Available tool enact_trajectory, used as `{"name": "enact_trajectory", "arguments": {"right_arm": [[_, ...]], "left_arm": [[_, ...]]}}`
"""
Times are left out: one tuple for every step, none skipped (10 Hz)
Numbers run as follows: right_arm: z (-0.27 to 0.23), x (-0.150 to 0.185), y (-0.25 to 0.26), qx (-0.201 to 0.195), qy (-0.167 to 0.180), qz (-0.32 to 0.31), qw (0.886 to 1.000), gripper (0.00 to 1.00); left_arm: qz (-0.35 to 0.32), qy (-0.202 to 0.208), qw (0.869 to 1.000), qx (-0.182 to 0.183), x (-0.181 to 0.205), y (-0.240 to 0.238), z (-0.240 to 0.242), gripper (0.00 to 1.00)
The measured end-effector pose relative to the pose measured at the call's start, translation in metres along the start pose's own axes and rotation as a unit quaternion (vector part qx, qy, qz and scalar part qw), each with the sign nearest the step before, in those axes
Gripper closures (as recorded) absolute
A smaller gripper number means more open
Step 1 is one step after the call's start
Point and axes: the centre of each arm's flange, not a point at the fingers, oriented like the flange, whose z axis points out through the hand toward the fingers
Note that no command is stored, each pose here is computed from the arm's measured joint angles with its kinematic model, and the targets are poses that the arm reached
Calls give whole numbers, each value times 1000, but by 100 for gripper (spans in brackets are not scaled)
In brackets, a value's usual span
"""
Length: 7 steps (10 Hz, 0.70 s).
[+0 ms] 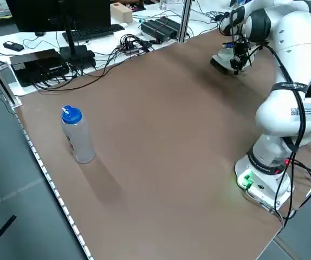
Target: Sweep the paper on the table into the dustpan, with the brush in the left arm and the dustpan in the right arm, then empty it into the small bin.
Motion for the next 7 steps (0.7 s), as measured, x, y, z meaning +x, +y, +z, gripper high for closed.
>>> {"name": "enact_trajectory", "arguments": {"right_arm": [[0,0,0,0,0,0,1000,67],[0,0,0,0,0,0,1000,67],[0,1,0,0,0,0,1000,67],[0,1,0,0,0,0,1000,67],[0,1,0,0,0,0,1000,67],[0,1,0,0,0,0,1000,67],[0,1,0,0,0,0,1000,67]], "left_arm": [[-3,2,1000,-2,2,0,-1,73],[-4,3,1000,-3,1,2,-3,73],[-3,3,1000,-3,-1,5,-3,73],[0,3,1000,-4,-4,10,-3,73],[0,0,1000,-8,-6,13,-3,73],[0,0,1000,-14,-7,16,-5,73],[1,4,1000,-20,-8,20,-6,73]]}}
